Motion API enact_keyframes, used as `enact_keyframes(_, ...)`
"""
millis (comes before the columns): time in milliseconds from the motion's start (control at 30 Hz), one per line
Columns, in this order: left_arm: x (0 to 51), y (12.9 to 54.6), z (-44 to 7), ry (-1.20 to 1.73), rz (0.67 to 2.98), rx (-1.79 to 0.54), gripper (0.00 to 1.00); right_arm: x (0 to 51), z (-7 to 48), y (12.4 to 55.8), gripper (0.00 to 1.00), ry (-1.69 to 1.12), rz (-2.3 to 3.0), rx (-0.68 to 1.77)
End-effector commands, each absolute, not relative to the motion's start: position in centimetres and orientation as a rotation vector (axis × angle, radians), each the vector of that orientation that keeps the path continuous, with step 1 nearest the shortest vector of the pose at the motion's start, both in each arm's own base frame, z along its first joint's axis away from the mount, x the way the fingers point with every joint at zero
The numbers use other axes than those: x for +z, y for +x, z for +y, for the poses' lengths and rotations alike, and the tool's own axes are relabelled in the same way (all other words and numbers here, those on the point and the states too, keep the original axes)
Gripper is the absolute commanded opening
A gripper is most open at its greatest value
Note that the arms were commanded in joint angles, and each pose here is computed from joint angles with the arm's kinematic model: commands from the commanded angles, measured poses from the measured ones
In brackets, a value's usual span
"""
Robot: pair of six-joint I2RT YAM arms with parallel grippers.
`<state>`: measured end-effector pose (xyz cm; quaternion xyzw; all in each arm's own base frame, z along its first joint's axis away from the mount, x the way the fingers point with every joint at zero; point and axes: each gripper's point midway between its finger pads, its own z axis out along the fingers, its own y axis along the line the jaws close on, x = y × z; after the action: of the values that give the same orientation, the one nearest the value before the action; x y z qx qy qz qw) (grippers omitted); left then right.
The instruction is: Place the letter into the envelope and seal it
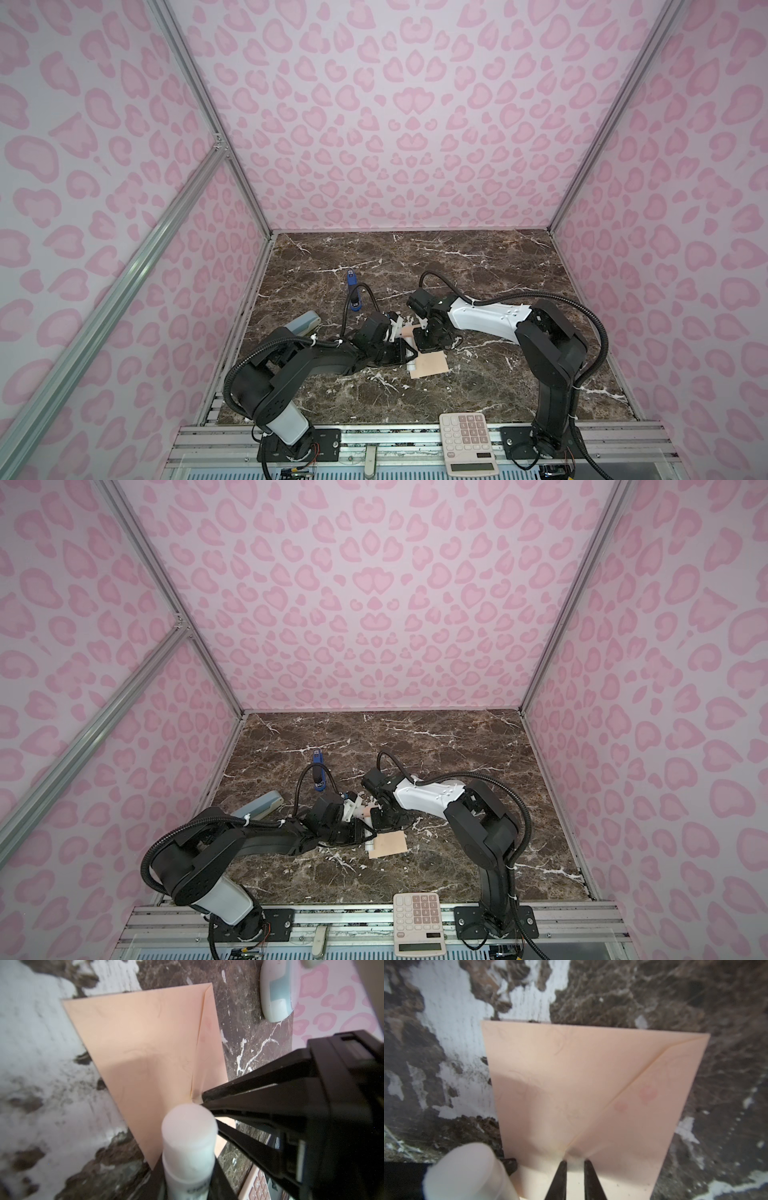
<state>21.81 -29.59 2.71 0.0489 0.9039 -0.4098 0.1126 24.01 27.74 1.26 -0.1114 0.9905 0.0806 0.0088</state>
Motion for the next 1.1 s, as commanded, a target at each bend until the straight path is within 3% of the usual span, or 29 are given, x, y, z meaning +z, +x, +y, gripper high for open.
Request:
enact_keyframes(0,3.0,21.76,-29.66,0.163,2.64,-1.215,0.04,0.18,26.1,23.56,0.16,-0.345,3.125,0.142)
enact_keyframes(533,2.91,21.7,-29.7,0.162,2.641,-1.22,0.04,0.35,25.37,23.85,0.02,-0.312,3.129,0.126)
enact_keyframes(1067,2.9,21.61,-29.7,0.163,2.641,-1.225,0.04,-0.16,25.7,23.84,0.05,-0.295,3.141,0.077)
